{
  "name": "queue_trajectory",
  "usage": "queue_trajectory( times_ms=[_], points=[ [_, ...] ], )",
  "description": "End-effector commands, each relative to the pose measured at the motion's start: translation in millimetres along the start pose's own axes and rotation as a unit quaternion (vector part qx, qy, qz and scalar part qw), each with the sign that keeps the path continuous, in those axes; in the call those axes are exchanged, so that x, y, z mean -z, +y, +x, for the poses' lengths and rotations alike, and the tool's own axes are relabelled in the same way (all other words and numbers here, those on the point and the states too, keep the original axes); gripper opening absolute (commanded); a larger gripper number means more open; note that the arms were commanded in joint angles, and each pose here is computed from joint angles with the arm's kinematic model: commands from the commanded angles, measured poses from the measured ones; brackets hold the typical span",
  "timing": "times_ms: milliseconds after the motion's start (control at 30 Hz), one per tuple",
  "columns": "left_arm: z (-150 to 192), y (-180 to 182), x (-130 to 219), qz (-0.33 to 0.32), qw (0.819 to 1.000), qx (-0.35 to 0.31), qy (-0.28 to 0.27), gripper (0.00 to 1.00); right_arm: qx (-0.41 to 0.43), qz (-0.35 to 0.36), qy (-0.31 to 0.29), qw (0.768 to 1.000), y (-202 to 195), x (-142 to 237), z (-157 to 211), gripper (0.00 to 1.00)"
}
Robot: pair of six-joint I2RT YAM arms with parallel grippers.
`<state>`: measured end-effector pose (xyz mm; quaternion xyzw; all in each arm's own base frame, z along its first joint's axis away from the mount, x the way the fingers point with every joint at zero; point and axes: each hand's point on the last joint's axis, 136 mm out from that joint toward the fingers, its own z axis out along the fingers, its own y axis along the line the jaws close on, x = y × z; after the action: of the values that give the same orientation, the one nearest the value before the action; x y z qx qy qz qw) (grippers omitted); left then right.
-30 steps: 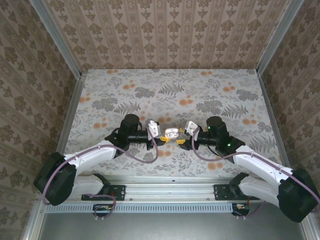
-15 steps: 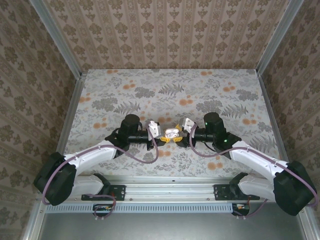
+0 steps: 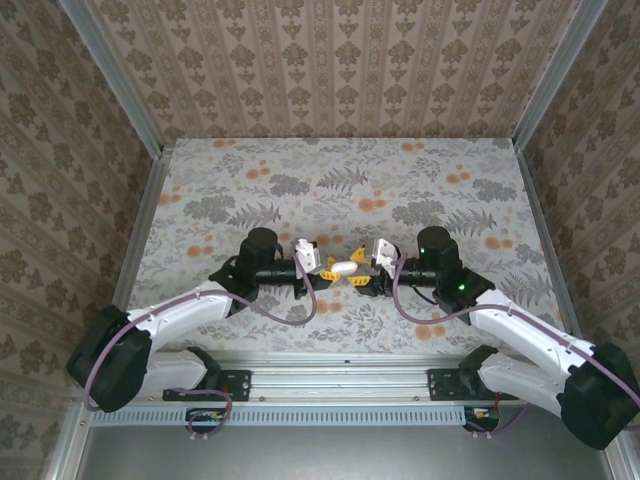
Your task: Insert wireless bluetooth earbuds into charging case
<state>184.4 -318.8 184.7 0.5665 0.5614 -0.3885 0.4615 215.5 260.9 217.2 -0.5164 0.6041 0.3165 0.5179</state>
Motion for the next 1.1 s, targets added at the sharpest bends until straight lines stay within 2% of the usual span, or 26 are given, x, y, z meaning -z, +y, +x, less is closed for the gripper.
queue_trajectory(
  times_ms=[0,233,367,633,1067],
  points=[
    [-22.8,6.2,3.8,-0.008,0.999,-0.009,-0.032,0.15,0.002,-0.021,0.009,1.000,14.3,4.0,9.7,0.49],
    [-24.7,0.9,3.9,0.007,0.999,-0.015,-0.035,0.15,0.017,0.050,0.019,0.998,-8.6,9.5,10.9,0.53],
    [-23.8,-1.6,3.9,0.012,0.999,-0.019,-0.032,0.15,0.027,0.067,0.012,0.997,-16.3,14.5,5.5,0.55],
    [-24.4,-10.0,1.3,0.028,0.999,-0.031,-0.027,0.15,0.069,0.013,0.048,0.996,-3.2,12.3,12.3,0.53],
    [-26.6,-14.6,2.5,0.032,0.998,-0.038,-0.028,0.15,0.084,-0.055,0.044,0.994,-0.5,-9.3,10.9,0.45]
  ],
)
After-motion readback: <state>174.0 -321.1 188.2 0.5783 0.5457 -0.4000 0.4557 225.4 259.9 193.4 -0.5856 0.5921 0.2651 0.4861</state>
